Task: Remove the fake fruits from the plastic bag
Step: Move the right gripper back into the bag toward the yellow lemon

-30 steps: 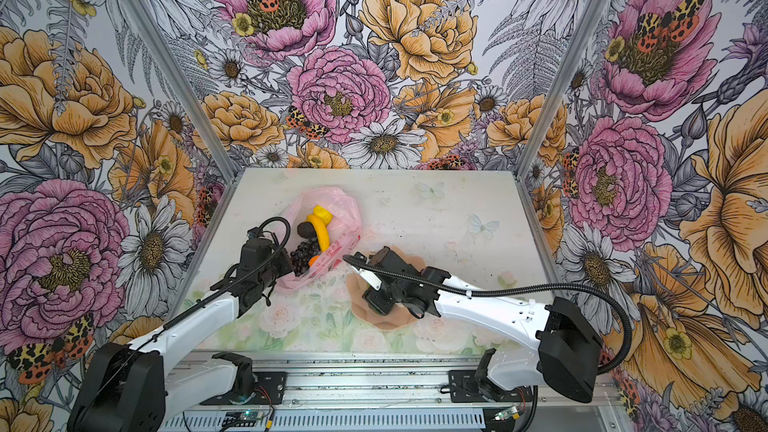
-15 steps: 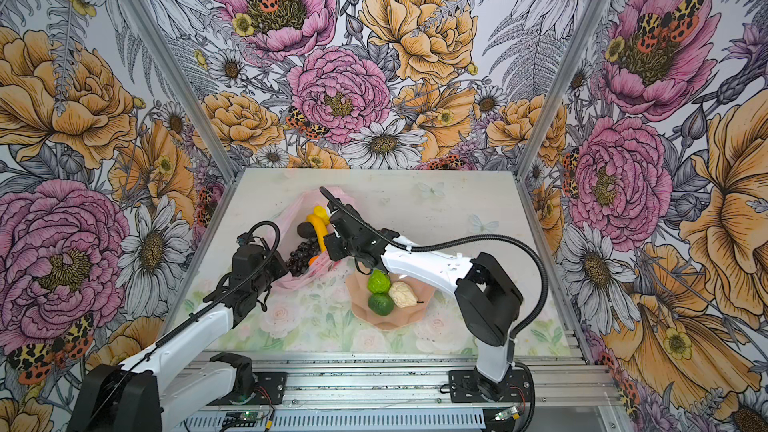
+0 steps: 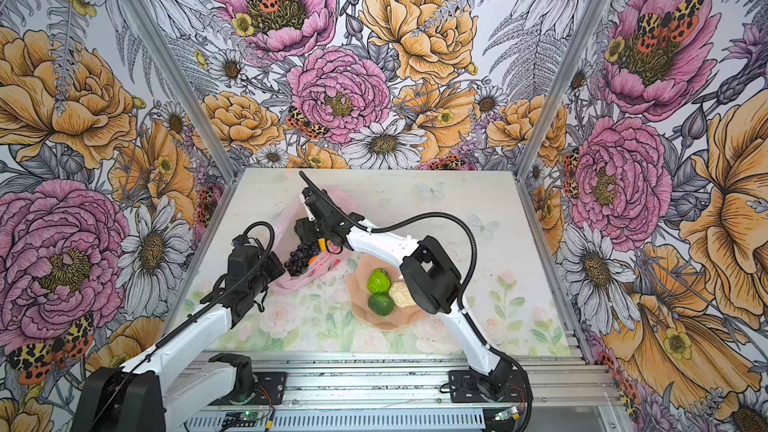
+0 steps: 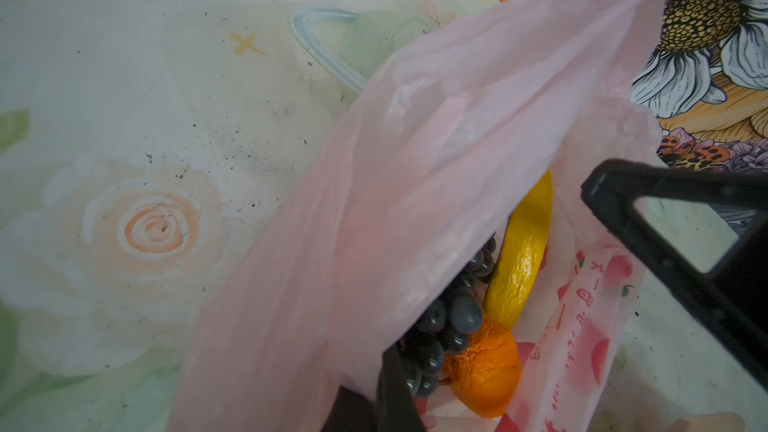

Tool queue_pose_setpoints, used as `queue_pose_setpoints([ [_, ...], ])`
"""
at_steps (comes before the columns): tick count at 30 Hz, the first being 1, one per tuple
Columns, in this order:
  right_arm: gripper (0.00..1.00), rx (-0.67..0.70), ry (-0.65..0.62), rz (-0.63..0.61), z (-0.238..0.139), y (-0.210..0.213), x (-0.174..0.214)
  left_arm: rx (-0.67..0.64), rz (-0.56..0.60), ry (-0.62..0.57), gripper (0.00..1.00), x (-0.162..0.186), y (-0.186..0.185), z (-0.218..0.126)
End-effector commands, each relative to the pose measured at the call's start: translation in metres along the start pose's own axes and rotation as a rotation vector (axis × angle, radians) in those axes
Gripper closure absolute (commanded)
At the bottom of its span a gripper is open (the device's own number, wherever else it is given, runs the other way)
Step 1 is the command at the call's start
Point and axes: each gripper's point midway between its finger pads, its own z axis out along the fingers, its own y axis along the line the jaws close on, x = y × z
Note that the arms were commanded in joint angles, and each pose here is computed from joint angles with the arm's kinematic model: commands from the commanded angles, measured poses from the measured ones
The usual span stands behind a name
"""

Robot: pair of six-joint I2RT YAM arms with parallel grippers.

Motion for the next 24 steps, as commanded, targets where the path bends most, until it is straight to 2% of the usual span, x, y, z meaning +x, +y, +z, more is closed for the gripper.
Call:
queue_pose_setpoints([
  [1,0.45,-0.026,0.014,-0.002,0.019,0.006,0.004,0.026,-0.016,-0.017,1.0,-0.005,-0.004,-0.001],
  [11,0.42,0.025,-0.078,-0.071,-0.001,-0.003,-0.036,0.027,-0.011,-0.004,1.0,-0.004,-0.005,0.002],
  [19,0.43,0.066,-0.101,-0.033,0.005,-0.031,-0.046,0.03,-0.007,-0.004,1.0,-0.004,-0.006,0.001],
  [20,0.43,0.098,-0.113,-0.011,0.002,-0.051,-0.053,0.029,-0.008,-0.004,1.0,-0.004,-0.006,0.001],
  [24,0.44,0.138,-0.112,0.027,0.007,-0.073,-0.051,0.03,-0.008,-0.004,1.0,-0.004,-0.006,0.001],
])
